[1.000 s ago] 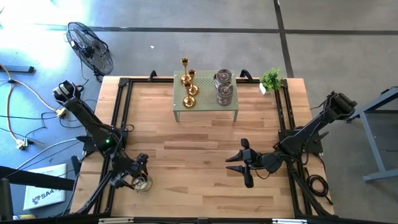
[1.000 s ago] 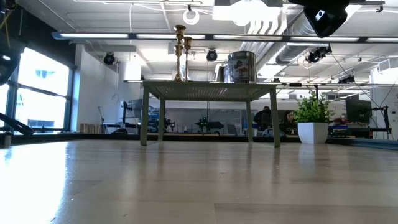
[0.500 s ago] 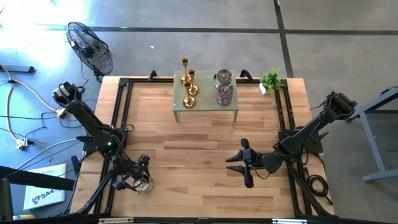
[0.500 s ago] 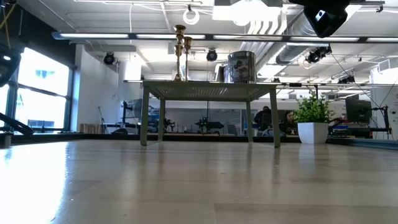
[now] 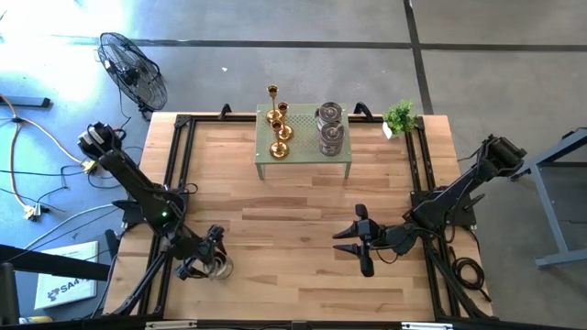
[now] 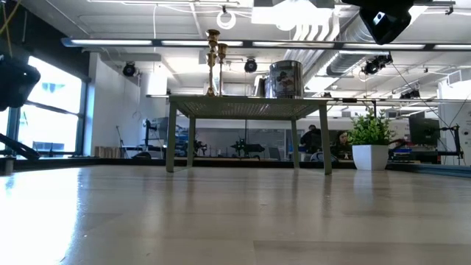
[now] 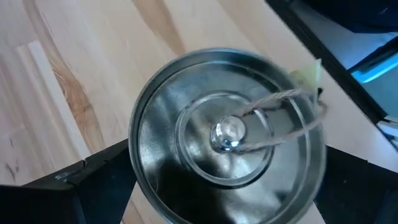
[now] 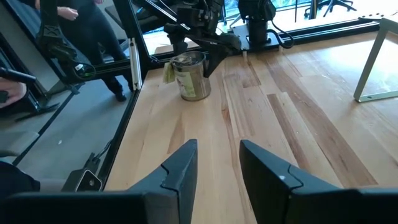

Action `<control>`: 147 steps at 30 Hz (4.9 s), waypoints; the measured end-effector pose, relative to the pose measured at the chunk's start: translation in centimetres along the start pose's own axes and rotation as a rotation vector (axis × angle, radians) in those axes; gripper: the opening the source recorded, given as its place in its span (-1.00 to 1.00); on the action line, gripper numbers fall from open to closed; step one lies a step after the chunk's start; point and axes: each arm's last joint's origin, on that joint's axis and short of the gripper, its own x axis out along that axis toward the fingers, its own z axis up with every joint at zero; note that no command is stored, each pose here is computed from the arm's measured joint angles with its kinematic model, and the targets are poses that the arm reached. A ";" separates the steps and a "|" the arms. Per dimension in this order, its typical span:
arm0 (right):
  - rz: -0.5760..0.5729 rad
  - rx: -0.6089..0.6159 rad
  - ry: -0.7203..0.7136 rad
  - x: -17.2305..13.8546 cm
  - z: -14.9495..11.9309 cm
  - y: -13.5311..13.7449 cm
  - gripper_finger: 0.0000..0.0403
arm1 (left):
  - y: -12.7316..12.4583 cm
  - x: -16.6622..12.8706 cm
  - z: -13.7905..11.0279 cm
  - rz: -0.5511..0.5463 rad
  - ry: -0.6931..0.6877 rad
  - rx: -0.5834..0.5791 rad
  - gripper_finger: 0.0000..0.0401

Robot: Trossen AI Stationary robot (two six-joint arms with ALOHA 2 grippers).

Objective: Pick & Place candle stick holders
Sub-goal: Put the silver scented candle on the shelf aligned with the other silver scented candles

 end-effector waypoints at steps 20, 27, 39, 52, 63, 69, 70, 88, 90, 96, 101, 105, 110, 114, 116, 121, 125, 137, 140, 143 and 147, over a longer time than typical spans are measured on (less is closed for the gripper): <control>-0.001 0.000 -0.001 0.0 0.0 0.0 -0.43 | -0.2 1.8 0.2 0.018 -0.019 -0.011 0.99; 0.002 -0.001 0.000 0.0 0.0 0.0 -0.43 | -0.2 1.8 0.2 0.010 -0.016 -0.019 0.99; 0.003 0.006 -0.012 0.0 0.1 0.1 -0.43 | -0.3 1.8 0.2 -0.009 -0.010 -0.011 0.99; 0.006 0.011 -0.022 0.0 0.2 0.1 -0.43 | -0.1 1.7 0.2 0.036 -0.021 -0.024 0.99; 0.006 0.011 -0.022 0.0 0.2 0.1 -0.43 | 0.1 1.7 0.4 0.116 -0.055 -0.090 0.88; 0.006 0.011 -0.022 0.0 0.2 0.1 -0.43 | 0.1 1.7 0.4 0.125 -0.064 -0.092 0.77; 0.006 0.011 -0.022 0.0 0.2 0.1 -0.43 | 0.1 1.7 0.4 0.131 -0.069 -0.093 0.77; 0.082 -0.068 -0.069 0.0 0.9 0.5 -0.43 | -0.9 0.0 6.4 0.289 -0.330 0.173 0.77; 0.124 -0.102 -0.058 -0.1 0.8 0.6 -0.43 | -1.1 -0.2 7.0 0.287 -0.336 0.198 0.77; 0.172 -0.110 -0.063 -0.1 1.0 0.8 -0.43 | -1.1 -0.4 7.3 0.304 -0.326 0.205 0.77; 0.204 -0.068 -0.051 -0.1 1.0 0.9 -0.40 | -1.0 -0.4 7.2 0.321 -0.321 0.197 0.77; 0.323 -0.089 -0.059 -0.2 1.2 1.4 -0.30 | -1.0 -0.4 7.2 0.336 -0.320 0.194 0.77; 0.548 -0.235 -0.111 -0.6 1.7 2.1 -0.18 | -0.9 -0.4 7.2 0.338 -0.321 0.194 0.77; 0.595 -0.280 -0.114 -0.7 1.7 2.3 -0.16 | -0.9 -0.4 7.2 0.338 -0.320 0.194 0.77; 0.587 -0.261 -0.109 -0.7 1.7 2.2 -0.17 | -0.9 -0.4 7.2 0.338 -0.320 0.194 0.77; 0.580 -0.188 -0.090 -0.7 1.7 2.2 -0.16 | -0.9 -0.4 7.2 0.338 -0.320 0.194 0.77; 0.465 -0.218 -0.127 -0.5 1.8 1.9 -0.17 | -0.9 -0.4 7.2 0.338 -0.320 0.194 0.77; 0.417 -0.272 -0.124 -0.3 1.7 1.6 -0.17 | -0.9 -0.4 7.1 0.337 -0.316 0.195 0.77; 0.415 -0.312 -0.129 -0.3 1.7 1.6 -0.17 | -0.9 -0.4 7.1 0.338 -0.310 0.197 0.77; 0.397 -0.313 -0.142 -0.3 1.8 1.6 -0.17 | -0.9 -0.4 7.1 0.337 -0.309 0.198 0.77; 0.385 -0.309 -0.141 -0.3 1.8 1.5 -0.17 | -0.9 -0.4 7.1 0.332 -0.308 0.198 0.77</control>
